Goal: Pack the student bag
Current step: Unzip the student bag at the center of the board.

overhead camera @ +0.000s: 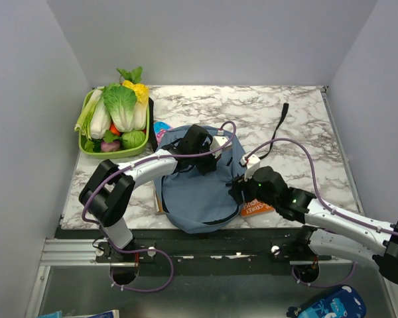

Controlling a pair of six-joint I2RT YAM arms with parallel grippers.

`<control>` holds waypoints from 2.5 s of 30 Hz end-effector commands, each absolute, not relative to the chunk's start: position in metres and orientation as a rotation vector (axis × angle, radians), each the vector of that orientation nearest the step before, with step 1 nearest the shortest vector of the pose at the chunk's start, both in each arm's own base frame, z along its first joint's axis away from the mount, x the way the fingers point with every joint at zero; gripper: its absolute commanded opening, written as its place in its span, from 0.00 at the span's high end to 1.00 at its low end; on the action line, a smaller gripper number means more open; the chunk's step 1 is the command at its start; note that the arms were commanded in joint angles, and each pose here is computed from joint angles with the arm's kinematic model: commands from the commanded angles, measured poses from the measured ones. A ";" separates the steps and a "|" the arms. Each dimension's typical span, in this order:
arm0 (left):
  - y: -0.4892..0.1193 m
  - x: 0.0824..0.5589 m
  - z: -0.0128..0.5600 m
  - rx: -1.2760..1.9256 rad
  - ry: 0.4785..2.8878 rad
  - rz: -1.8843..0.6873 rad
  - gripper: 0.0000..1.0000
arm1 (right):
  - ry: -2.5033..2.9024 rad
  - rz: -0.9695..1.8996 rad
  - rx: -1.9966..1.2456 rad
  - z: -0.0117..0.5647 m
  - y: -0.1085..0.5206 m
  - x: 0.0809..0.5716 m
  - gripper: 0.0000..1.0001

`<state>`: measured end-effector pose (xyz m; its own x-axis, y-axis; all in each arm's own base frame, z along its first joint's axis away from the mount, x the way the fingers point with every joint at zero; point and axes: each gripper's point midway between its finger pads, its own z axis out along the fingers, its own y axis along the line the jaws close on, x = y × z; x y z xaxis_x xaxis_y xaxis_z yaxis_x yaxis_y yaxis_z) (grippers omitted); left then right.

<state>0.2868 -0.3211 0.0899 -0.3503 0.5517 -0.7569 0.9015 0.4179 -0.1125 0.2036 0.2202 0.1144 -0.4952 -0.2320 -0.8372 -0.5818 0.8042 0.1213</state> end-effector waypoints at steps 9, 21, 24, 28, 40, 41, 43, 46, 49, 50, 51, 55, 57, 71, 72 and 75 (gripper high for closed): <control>-0.331 0.295 0.108 1.230 1.975 -0.710 1.00 | 2.086 0.341 -0.648 0.116 0.229 0.223 0.36; -0.325 0.297 0.108 1.232 1.976 -0.695 1.00 | 2.180 0.304 -0.583 0.103 0.227 0.223 0.59; -0.325 0.297 0.108 1.233 1.977 -0.693 1.00 | 2.186 0.301 -0.569 0.102 0.225 0.222 0.59; -0.324 0.298 0.109 1.227 1.977 -0.697 1.00 | 2.184 0.291 -0.559 0.102 0.224 0.223 0.59; -0.328 0.306 0.110 1.173 2.005 -0.690 1.00 | 2.136 0.379 -0.514 0.119 0.237 0.226 0.99; -0.329 0.308 0.109 1.162 2.017 -0.685 1.00 | 2.130 0.400 -0.508 0.122 0.239 0.225 0.99; -0.332 0.319 0.113 1.131 2.021 -0.656 1.00 | 2.126 0.457 -0.488 0.127 0.242 0.220 0.99; -0.335 0.335 0.120 1.076 2.020 -0.617 1.00 | 2.102 0.541 -0.439 0.142 0.244 0.212 0.99; -0.336 0.347 0.122 1.029 2.027 -0.585 1.00 | 2.153 0.498 -0.321 0.142 0.230 0.207 0.99; -0.337 0.349 0.123 1.016 2.026 -0.579 1.00 | 2.208 0.454 -0.310 0.137 0.221 0.201 0.99; -0.336 0.351 0.121 1.004 2.032 -0.572 1.00 | 2.226 0.444 -0.305 0.136 0.220 0.196 0.99; -0.335 0.355 0.120 0.963 2.044 -0.553 1.00 | 2.260 0.420 -0.209 0.135 0.211 0.185 0.99; -0.334 0.358 0.121 0.945 2.048 -0.547 1.00 | 2.290 0.390 -0.155 0.133 0.202 0.180 0.99; -0.335 0.373 0.135 0.849 2.076 -0.562 0.81 | 2.328 0.405 -0.040 0.133 0.192 0.160 0.99; -0.333 0.370 0.132 0.864 2.080 -0.553 0.71 | 2.316 0.402 -0.034 0.136 0.190 0.161 0.99; -0.327 0.364 0.141 0.930 2.044 -0.535 0.33 | 2.282 0.370 0.019 0.142 0.181 0.166 0.99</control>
<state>0.3514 -0.3327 0.1131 -0.4847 0.4228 -0.7657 0.7538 0.6459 -0.1205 0.1606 0.1929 0.1268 -0.7136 0.0638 -0.6977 -0.1731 0.9489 0.2638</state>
